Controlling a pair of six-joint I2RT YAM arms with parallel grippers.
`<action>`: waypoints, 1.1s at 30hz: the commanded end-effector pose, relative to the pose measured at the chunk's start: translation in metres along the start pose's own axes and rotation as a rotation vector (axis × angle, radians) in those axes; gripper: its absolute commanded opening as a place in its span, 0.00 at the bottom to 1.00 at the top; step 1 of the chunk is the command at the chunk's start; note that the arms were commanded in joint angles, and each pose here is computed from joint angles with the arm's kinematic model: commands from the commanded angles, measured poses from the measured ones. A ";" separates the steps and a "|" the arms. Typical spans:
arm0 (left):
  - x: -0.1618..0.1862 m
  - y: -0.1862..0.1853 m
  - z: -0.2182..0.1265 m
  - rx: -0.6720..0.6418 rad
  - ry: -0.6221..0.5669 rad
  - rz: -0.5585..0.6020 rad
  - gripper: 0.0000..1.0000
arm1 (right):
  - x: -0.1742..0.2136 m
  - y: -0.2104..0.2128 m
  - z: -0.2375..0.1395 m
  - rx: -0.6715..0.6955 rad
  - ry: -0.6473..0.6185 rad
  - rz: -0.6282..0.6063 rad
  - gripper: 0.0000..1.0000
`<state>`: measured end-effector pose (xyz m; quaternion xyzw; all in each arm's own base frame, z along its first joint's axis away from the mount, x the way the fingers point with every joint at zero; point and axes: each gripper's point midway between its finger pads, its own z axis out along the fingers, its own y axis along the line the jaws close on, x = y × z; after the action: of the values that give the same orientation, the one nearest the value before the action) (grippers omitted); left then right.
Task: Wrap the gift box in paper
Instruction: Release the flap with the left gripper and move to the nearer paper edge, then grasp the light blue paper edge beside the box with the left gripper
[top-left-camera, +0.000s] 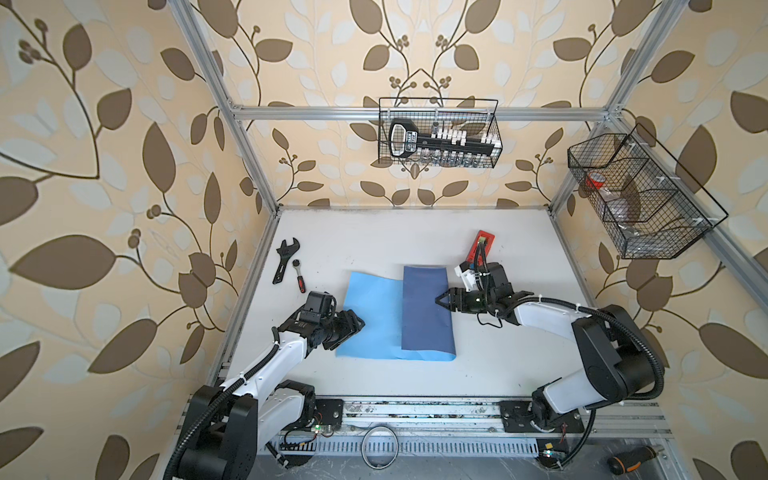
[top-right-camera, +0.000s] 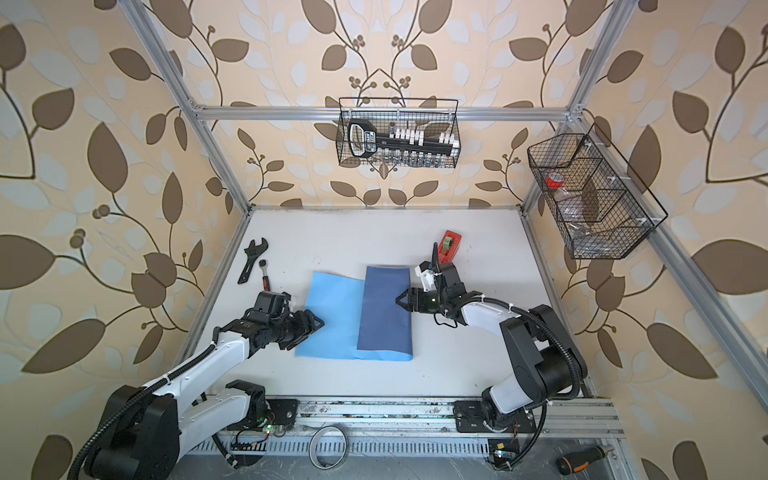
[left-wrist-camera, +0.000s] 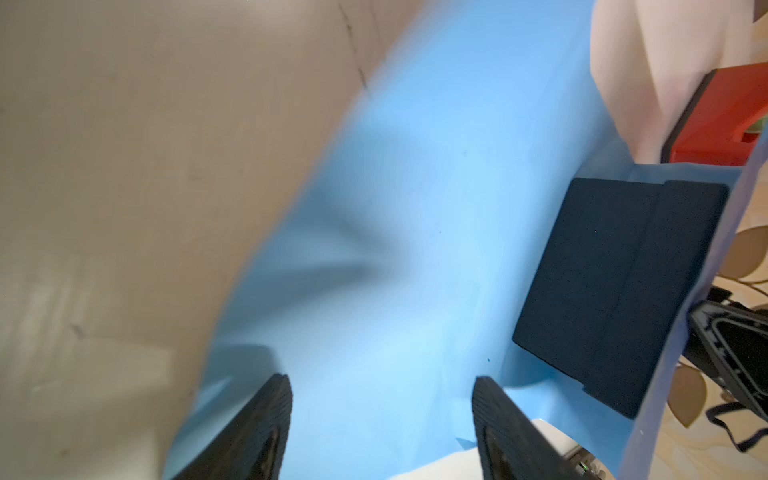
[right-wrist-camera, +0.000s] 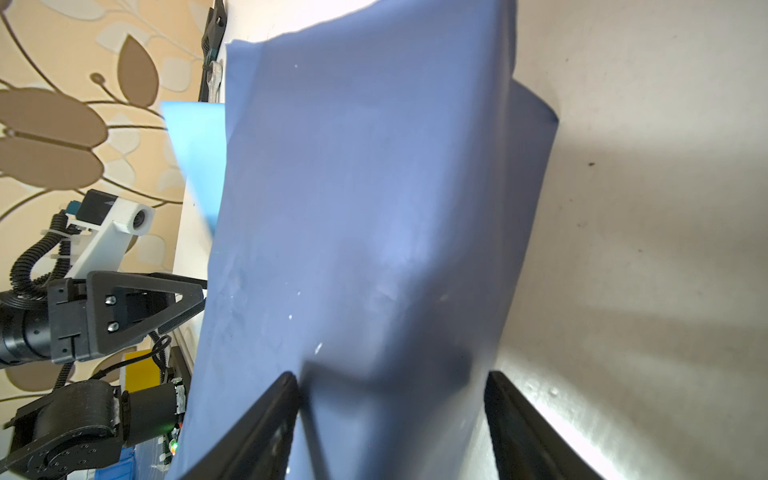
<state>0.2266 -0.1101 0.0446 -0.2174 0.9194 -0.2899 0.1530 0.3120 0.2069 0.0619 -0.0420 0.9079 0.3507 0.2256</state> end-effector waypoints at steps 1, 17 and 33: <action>-0.008 -0.010 0.001 0.028 -0.015 0.036 0.72 | 0.041 -0.035 0.006 0.138 0.115 0.036 0.71; 0.001 0.034 -0.015 -0.227 -0.072 -0.033 0.78 | 0.042 -0.037 0.007 0.139 0.119 0.040 0.71; 0.028 0.036 -0.004 -0.248 -0.006 0.025 0.76 | 0.044 -0.037 0.010 0.138 0.125 0.042 0.70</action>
<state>0.1944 -0.0889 0.0272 -0.2276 0.9481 -0.1618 0.1518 0.3127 0.2086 0.0616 -0.0441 0.9069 0.3521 0.2271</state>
